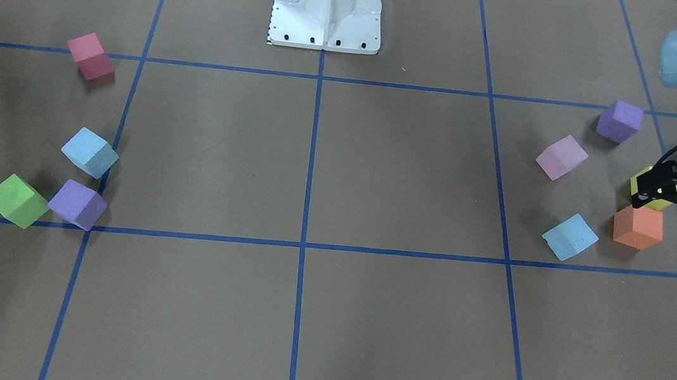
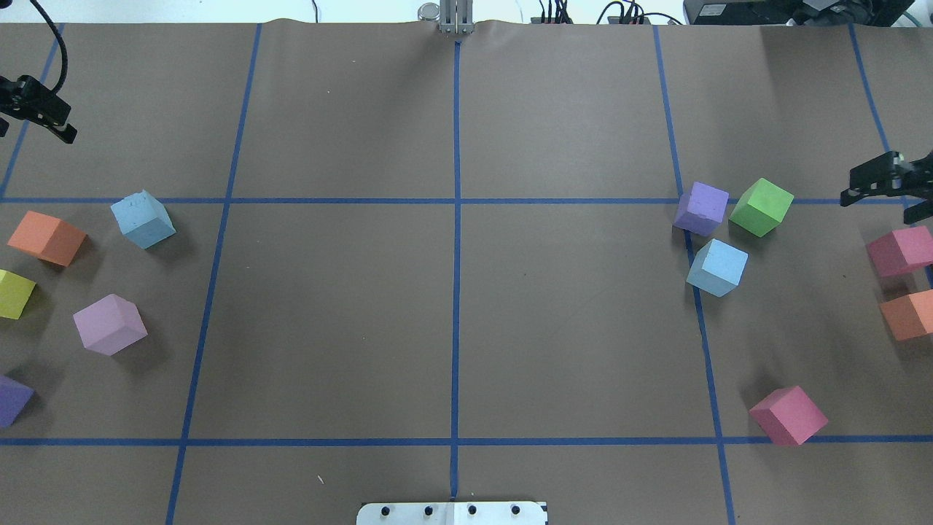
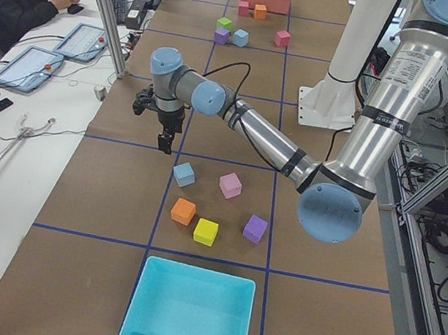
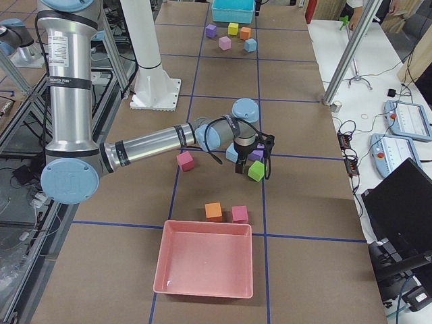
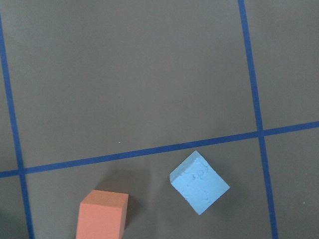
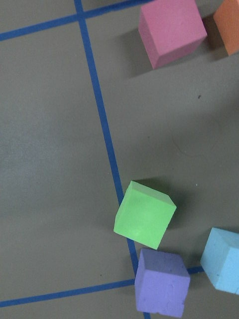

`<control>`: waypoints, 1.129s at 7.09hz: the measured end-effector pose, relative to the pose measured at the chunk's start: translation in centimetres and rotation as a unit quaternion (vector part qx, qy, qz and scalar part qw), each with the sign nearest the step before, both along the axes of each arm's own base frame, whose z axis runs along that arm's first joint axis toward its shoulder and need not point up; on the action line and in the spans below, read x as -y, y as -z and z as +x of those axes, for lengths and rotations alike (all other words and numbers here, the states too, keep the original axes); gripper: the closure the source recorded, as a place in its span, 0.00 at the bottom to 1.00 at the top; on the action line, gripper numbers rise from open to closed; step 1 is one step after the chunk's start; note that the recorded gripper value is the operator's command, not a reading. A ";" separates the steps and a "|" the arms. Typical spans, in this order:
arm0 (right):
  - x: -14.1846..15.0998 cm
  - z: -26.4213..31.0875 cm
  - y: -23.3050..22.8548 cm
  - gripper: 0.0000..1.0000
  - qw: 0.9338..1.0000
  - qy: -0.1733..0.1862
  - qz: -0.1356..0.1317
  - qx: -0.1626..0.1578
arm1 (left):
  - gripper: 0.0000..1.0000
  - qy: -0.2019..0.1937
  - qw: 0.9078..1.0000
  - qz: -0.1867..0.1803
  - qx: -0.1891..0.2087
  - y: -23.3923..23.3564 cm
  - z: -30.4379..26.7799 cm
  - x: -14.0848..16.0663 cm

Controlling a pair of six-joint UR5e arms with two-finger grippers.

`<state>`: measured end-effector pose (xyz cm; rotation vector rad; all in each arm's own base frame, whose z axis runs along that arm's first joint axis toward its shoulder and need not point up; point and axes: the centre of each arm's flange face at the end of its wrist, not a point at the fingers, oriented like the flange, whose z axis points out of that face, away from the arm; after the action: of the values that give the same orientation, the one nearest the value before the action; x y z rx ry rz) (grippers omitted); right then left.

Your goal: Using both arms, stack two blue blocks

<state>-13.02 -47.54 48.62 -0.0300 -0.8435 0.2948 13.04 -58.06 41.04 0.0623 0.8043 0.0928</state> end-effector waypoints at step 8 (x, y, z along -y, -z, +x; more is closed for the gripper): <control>-4.8 -17.2 4.9 0.05 0.999 -0.005 -0.041 -0.008 | 0.01 0.007 1.000 -0.014 -0.007 -4.6 4.3 2.6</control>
<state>-30.24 -42.70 43.72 -0.0990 -0.8166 0.3392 17.33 -60.67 45.69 0.0414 0.8185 0.0669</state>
